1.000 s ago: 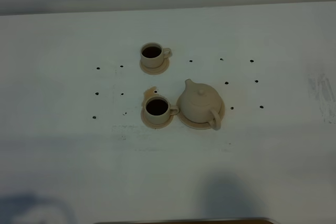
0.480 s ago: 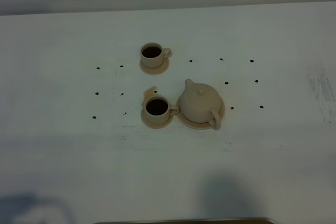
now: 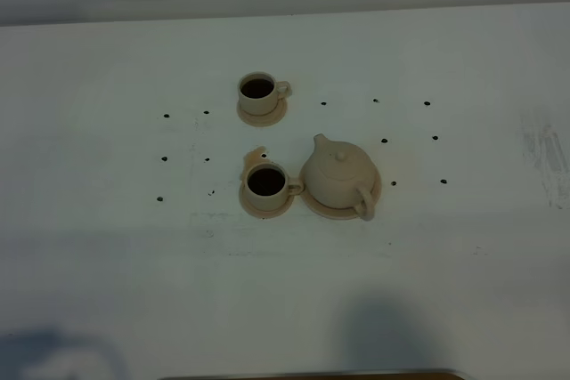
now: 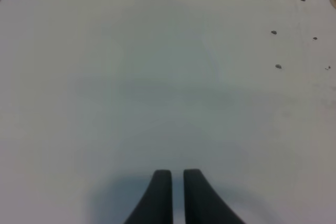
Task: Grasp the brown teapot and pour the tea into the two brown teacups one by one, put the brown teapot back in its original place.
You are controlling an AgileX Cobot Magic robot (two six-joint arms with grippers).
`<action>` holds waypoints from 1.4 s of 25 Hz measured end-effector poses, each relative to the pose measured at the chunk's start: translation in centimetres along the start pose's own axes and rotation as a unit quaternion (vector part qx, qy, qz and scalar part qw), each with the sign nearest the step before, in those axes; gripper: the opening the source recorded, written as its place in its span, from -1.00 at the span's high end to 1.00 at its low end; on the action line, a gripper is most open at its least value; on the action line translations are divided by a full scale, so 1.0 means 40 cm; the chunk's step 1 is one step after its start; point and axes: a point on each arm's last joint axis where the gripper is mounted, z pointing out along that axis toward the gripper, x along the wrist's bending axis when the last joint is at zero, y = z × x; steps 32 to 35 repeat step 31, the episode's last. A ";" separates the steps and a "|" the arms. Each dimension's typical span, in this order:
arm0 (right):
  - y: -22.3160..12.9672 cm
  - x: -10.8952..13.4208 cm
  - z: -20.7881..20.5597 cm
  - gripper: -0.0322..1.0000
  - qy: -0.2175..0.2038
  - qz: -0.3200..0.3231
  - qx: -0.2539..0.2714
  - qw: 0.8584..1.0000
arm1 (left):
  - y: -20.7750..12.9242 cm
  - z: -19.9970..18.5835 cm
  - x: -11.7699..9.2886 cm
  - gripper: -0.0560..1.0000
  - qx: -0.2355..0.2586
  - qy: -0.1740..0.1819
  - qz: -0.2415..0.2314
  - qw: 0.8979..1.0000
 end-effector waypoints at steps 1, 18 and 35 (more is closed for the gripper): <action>0.000 0.000 0.000 -0.09 0.000 0.000 0.000 1.000 | 0.000 0.000 0.000 0.67 0.000 0.000 0.000 1.000; 0.000 0.000 0.000 -0.08 0.000 0.000 0.000 1.000 | 0.000 0.000 0.000 0.67 0.000 0.000 0.000 1.000; 0.000 0.000 0.000 -0.08 0.000 0.000 0.000 1.000 | 0.000 0.000 0.000 0.67 0.000 0.000 -0.001 1.000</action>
